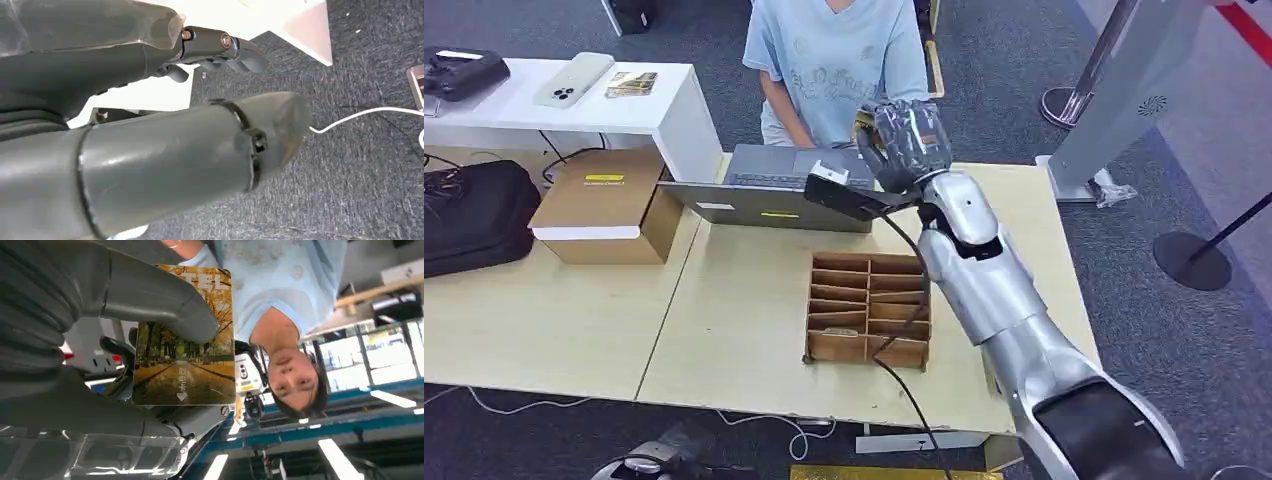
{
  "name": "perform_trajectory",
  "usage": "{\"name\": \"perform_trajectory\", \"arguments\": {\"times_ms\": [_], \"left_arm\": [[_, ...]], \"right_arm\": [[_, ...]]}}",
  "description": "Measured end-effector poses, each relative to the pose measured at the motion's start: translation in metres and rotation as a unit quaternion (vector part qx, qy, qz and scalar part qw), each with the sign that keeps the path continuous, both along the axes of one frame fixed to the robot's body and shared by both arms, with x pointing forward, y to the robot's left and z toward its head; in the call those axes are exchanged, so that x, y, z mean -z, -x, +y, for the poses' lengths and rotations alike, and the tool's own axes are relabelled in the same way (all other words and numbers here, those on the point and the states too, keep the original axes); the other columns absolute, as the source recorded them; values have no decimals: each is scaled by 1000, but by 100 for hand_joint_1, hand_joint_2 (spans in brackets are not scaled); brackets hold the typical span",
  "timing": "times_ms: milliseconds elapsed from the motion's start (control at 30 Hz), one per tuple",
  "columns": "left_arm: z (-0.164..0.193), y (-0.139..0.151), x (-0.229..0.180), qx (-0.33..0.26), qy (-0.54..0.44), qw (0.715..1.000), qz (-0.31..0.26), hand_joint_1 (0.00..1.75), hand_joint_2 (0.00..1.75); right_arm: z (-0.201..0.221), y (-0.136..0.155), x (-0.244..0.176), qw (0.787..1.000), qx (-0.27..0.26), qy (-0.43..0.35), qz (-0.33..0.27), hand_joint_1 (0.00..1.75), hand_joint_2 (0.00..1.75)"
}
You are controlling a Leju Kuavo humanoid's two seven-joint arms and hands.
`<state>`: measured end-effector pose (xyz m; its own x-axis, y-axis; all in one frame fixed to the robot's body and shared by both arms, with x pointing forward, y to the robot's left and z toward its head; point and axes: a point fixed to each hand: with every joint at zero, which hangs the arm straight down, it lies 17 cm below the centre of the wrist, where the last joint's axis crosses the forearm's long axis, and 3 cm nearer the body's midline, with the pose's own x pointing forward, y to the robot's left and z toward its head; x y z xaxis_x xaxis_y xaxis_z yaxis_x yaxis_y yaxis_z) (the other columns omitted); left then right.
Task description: Pass the card to the sensor for recognition and then transmit it.
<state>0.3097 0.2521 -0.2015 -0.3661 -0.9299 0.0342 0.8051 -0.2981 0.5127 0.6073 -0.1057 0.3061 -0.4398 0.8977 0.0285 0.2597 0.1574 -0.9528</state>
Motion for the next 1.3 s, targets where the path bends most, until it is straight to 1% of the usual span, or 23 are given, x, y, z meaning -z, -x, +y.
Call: {"name": "perform_trajectory", "arguments": {"times_ms": [133,267,433,600,733,833,1167,1300], "left_arm": [[-2,0,-1,7,1,1000,4,0,0],[-2,0,0,11,-1,1000,5,0,0],[-3,1,0,20,-4,1000,5,0,0],[-4,1,0,29,-8,1000,5,0,0],[-4,2,0,31,-10,999,7,0,0],[-5,3,0,33,-10,999,8,0,0],[-6,3,0,34,-10,999,8,0,0],[-12,6,1,53,-7,999,11,0,0]], "right_arm": [[-3,-24,7,997,37,59,41,175,175],[-7,-35,12,993,60,78,71,175,175],[-14,-42,21,988,82,89,101,175,175],[-29,-46,37,978,112,84,157,175,175],[-44,-48,47,969,138,90,187,175,175],[-50,-49,49,965,147,94,195,175,175],[-52,-49,51,964,150,94,197,175,175],[-58,-50,55,963,153,92,204,175,175]]}}
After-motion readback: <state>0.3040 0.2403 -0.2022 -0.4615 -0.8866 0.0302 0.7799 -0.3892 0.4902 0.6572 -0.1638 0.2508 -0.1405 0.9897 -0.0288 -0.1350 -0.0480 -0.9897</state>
